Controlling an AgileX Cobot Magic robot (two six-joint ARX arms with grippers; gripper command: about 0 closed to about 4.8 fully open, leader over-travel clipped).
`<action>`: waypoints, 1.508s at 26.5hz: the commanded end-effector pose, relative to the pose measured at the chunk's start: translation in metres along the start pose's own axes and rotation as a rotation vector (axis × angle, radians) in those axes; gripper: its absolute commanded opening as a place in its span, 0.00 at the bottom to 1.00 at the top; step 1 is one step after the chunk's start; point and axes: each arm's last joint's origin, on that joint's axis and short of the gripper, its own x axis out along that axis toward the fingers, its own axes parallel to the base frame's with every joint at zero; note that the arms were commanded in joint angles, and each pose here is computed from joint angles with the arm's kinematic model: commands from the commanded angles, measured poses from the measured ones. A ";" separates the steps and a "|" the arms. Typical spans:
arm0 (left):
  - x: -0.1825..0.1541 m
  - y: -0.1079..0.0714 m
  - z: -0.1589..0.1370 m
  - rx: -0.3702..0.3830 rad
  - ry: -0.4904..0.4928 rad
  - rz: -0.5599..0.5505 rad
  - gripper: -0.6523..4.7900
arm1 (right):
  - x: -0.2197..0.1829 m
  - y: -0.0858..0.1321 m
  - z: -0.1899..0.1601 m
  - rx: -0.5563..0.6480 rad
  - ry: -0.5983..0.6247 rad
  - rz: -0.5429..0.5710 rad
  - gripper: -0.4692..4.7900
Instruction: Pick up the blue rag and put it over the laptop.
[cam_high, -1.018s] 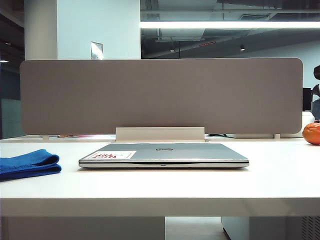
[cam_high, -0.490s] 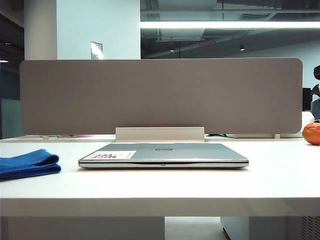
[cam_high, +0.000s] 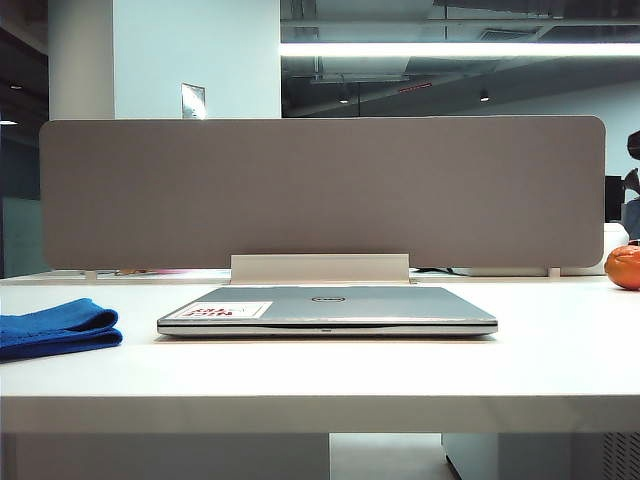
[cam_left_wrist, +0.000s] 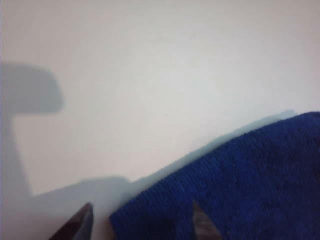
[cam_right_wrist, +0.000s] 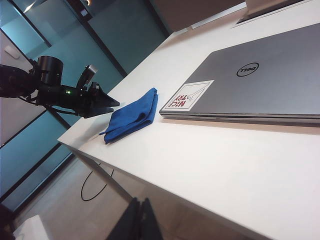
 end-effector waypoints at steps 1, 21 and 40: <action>-0.002 0.000 0.002 0.021 -0.014 0.004 0.56 | 0.000 -0.001 0.000 -0.006 -0.010 -0.005 0.08; 0.005 -0.018 -0.003 0.203 0.028 0.076 0.53 | 0.000 -0.001 0.000 -0.006 -0.018 -0.018 0.08; 0.015 -0.015 -0.016 0.177 0.144 0.063 0.11 | 0.000 -0.001 0.000 -0.006 -0.018 -0.018 0.08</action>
